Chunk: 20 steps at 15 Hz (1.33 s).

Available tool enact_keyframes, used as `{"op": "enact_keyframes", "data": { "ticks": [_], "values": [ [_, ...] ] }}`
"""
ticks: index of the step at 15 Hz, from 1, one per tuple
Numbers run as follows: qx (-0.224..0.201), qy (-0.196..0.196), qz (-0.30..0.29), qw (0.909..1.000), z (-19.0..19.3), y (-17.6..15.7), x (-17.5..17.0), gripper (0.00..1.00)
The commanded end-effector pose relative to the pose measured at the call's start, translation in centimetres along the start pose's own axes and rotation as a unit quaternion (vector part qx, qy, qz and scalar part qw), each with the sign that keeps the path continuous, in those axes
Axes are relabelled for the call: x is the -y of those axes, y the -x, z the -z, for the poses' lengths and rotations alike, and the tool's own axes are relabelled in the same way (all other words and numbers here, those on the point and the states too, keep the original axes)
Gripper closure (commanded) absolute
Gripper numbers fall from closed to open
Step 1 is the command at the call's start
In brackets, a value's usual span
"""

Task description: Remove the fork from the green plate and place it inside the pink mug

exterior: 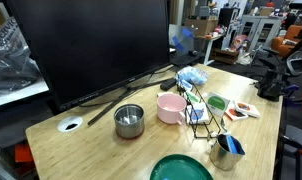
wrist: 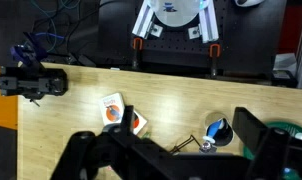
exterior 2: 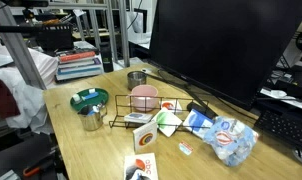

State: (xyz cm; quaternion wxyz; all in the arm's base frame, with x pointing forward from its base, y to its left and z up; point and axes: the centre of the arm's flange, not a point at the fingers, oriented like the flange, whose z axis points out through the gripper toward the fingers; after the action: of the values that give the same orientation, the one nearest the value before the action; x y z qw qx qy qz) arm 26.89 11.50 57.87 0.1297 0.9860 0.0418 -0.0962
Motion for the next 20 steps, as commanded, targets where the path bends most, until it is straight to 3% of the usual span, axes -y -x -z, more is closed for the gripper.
{"op": "enact_keyframes", "data": {
  "ticks": [1, 4, 8, 9, 12, 18, 20],
  "values": [
    [0.0, 0.0, 0.0, 1.0, 0.0, 0.0, 0.0, 0.0],
    [-0.005, 0.013, 0.032, 0.9994, 0.4, -0.5, 1.7, 0.0],
    [-0.008, 0.063, 0.092, 0.9938, 0.2, -0.8, 6.0, 0.0],
    [-0.007, 0.039, 0.069, 0.9968, -0.3, 0.0, 5.1, 0.0],
    [-0.007, 0.061, 0.084, 0.9946, -0.5, -0.2, 6.3, 0.0],
    [-0.008, 0.06, 0.084, 0.9946, -0.4, -0.2, 6.1, 0.0],
    [-0.011, 0.048, 0.119, 0.9917, -0.4, -1.5, 6.8, 0.0]
  ]
}}
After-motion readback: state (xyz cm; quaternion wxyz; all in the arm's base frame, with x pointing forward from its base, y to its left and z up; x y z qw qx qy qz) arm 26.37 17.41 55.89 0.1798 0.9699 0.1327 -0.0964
